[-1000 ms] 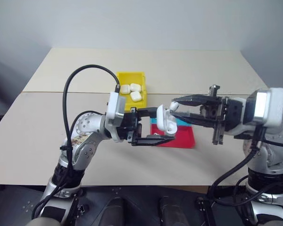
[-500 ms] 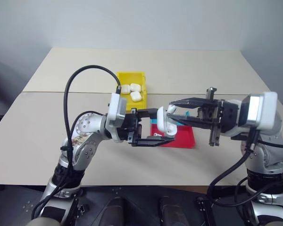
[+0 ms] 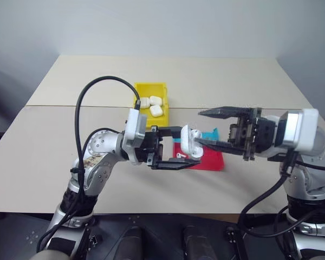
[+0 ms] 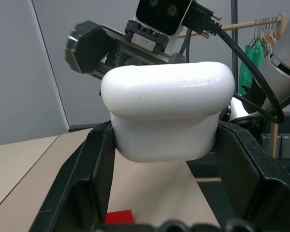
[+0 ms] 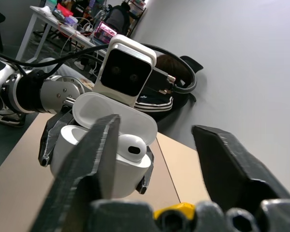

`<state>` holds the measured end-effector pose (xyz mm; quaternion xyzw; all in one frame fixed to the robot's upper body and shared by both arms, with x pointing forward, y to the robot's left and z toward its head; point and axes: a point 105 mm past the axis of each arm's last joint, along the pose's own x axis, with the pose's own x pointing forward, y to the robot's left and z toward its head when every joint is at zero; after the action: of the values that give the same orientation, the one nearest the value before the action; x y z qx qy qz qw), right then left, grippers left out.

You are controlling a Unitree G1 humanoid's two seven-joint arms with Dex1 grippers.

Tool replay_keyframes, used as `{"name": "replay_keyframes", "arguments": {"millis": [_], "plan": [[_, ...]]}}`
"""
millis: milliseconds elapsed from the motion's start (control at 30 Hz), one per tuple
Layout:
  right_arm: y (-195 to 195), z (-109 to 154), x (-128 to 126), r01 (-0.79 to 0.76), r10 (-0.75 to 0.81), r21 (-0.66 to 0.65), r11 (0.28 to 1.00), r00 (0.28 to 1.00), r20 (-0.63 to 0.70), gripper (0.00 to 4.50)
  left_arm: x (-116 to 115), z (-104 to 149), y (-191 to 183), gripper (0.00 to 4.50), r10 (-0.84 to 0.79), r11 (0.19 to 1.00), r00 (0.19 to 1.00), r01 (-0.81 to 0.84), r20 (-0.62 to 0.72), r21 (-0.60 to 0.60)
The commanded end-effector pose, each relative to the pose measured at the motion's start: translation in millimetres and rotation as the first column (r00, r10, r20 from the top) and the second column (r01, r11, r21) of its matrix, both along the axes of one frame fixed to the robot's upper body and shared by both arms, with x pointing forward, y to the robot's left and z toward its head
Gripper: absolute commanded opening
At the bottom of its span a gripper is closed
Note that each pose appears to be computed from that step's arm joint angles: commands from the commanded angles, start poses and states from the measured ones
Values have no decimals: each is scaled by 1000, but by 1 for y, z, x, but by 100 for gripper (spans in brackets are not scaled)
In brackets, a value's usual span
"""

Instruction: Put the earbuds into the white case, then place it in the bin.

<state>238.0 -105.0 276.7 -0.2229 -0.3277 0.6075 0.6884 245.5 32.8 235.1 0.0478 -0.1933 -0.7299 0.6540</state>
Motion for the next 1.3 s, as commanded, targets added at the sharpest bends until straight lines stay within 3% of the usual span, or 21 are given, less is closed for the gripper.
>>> {"name": "replay_keyframes", "arguments": {"millis": [33, 233, 300, 367, 433, 533, 700, 867, 1033, 1300], "plan": [[2, -1, -3, -9, 10, -27, 1000, 1000, 21, 416, -6, 12, 1, 276, -18, 999, 999, 20, 51, -38], [-9, 10, -3, 4, -4, 6, 1000, 1000, 24, 416, -3, 6, 8, 276, 13, 1000, 998, -13, 54, -15], [-20, 18, 6, 59, -59, 3, 998, 997, -52, 416, 0, -3, 17, 276, 45, 999, 997, -46, 61, 21], [-29, 14, 24, 159, -170, -89, 983, 976, -138, 416, 2, -15, 28, 276, 75, 994, 995, -80, 73, 69], [-37, 4, 47, 271, -318, -232, 934, 927, -197, 416, 4, -27, 40, 276, 103, 986, 991, -112, 82, 123], [-44, -11, 71, 320, -452, -427, 846, 855, -254, 416, 3, -46, 52, 276, 127, 972, 987, -144, 99, 185], [-39, -26, 103, 312, -538, -677, 667, 830, -147, 416, 3, -60, 52, 276, 164, 965, 982, -179, 90, 194], [-24, -27, 131, 269, -534, -784, 559, 841, -92, 416, 3, -70, 48, 276, 197, 959, 976, -211, 91, 188], [-16, -47, 153, 266, -514, -876, 402, 857, 25, 416, 3, -71, 47, 276, 241, 954, 967, -251, 83, 164], [9, -69, 174, 248, -477, -920, 303, 875, 78, 416, 3, -71, 47, 276, 286, 945, 955, -295, 78, 143]]}}
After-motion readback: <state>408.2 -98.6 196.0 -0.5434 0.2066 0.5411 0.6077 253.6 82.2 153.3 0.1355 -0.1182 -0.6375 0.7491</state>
